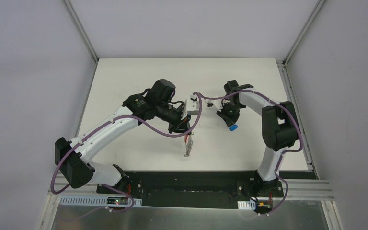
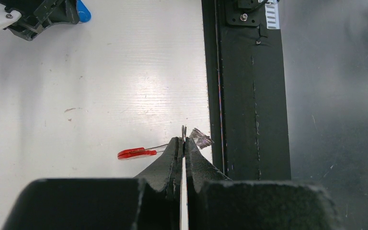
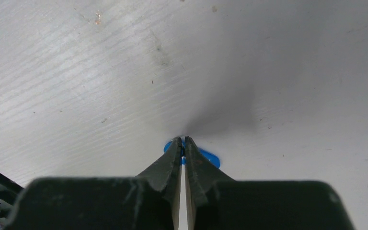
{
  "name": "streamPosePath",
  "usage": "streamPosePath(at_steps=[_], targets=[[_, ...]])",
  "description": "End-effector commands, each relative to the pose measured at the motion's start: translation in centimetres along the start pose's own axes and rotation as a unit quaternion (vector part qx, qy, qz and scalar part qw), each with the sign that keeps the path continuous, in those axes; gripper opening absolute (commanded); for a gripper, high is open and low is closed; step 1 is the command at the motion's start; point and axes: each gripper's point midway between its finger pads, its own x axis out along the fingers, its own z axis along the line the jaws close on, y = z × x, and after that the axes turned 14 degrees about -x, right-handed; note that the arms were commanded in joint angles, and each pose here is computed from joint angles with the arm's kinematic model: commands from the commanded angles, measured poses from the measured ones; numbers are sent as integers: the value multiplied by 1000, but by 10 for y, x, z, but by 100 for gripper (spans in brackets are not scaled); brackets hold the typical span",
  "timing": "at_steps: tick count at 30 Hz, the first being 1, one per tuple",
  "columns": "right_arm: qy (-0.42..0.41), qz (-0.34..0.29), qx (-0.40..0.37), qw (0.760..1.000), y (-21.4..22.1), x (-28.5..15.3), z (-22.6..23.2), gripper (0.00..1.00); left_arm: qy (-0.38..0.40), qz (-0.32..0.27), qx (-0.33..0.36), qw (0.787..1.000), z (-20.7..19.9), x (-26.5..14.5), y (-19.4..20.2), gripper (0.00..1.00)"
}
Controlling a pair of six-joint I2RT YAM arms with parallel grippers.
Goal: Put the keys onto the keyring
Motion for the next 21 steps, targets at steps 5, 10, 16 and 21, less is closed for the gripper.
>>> streamPosePath(at_steps=[5,10,16,21], targets=[[2,-37,24,999,-10,-23,12,5,6,-12,21,1000,-6,-6,-7,0],[0,-50,35,998,-12,-27,16,3,6,-11,21,1000,-6,-6,-6,0],[-5,-82,61,995,-15,-34,20,1,2,-8,19,1000,-4,-6,-4,0],[-6,-133,78,988,-27,-50,24,0,-14,-8,16,1000,2,-5,-4,0]])
